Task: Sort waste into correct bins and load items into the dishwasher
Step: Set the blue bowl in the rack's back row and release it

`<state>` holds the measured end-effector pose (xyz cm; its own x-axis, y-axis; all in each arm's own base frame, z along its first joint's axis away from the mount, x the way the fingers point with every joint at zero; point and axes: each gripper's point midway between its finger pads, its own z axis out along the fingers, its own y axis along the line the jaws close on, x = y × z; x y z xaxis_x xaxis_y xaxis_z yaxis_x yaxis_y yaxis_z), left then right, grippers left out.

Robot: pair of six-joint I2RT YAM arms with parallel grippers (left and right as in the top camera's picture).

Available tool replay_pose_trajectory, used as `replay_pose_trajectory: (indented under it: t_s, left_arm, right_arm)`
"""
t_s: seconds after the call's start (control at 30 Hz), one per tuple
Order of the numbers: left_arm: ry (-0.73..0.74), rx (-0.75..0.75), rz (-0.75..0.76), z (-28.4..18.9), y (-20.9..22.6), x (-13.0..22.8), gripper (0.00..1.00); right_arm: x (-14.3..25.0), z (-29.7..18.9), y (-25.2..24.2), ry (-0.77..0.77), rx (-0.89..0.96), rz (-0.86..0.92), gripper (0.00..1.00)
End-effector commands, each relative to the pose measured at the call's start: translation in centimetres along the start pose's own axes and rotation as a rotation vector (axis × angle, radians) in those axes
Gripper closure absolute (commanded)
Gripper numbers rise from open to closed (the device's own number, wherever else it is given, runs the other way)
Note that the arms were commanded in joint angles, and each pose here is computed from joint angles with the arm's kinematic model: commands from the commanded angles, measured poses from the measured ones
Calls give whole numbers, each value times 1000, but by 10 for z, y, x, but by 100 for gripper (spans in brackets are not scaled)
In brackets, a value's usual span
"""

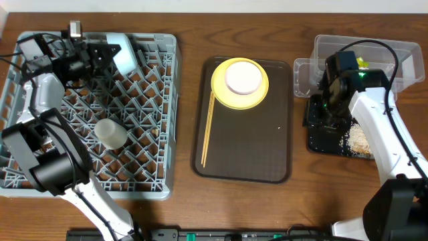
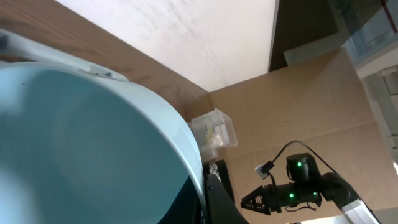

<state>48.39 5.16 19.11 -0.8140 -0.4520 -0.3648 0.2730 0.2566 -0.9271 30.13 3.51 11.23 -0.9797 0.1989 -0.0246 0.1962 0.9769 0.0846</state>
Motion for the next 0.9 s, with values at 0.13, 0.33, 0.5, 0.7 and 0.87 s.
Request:
replay_pose_trajectory:
  t_s: [0.13,0.33,0.5,0.7,0.87]
  left_arm:
    - [-6,-1,-24,-5,17,5,94]
    - [-67,-90,-65,-25,35,-3,27]
    - [-126,-191,-163,-51,57,-3,17]
    - [-178,-300,-257,-77,74,0,14]
    - [-177,-418,-289,-90,81,12,13]
  right_arm:
    - [-2,-9,1,-30,-13,2,37]
    - [-2,-9,1,-30,-13,2,37]
    - [-3,-9,1,-30,-14,2,37]
    - [-3,-9,1,-31,-14,2,37]
    - [-3,-9,1,-30,-14,2,37]
